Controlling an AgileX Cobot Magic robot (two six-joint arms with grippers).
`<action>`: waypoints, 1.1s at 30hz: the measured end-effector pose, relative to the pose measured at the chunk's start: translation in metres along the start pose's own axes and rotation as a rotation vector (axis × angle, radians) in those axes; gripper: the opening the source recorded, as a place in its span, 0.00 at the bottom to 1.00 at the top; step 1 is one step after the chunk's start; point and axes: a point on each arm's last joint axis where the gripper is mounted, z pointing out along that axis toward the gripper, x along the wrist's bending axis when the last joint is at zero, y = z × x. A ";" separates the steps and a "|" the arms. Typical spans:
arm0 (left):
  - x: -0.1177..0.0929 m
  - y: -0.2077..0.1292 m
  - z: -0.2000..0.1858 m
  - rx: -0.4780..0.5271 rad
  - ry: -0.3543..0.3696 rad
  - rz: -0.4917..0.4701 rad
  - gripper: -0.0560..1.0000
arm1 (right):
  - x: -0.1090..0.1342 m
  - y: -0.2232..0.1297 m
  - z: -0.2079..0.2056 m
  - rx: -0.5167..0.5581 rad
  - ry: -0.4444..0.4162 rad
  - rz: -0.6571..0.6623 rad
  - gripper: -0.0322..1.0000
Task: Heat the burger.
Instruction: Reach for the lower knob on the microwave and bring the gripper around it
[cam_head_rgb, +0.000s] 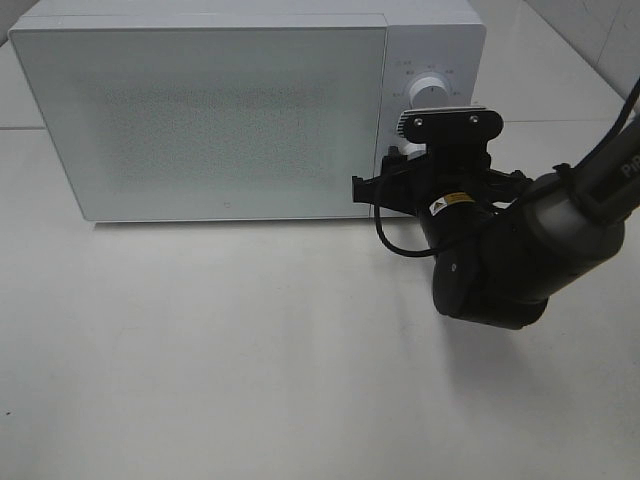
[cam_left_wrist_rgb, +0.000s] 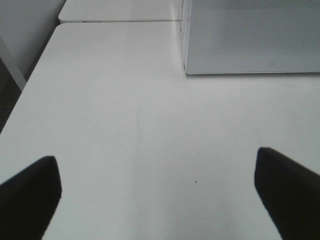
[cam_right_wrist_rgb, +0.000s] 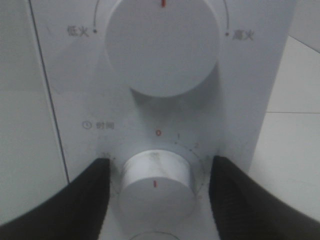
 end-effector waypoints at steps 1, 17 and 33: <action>0.000 0.000 0.000 0.000 0.000 0.000 0.99 | 0.000 0.000 0.000 0.000 0.000 0.001 0.52; 0.000 0.000 0.000 0.000 0.000 0.000 0.99 | 0.000 0.000 0.000 0.005 0.004 0.011 0.45; 0.000 0.000 0.000 0.000 0.000 0.000 0.99 | 0.000 0.000 0.000 0.006 0.003 0.126 0.45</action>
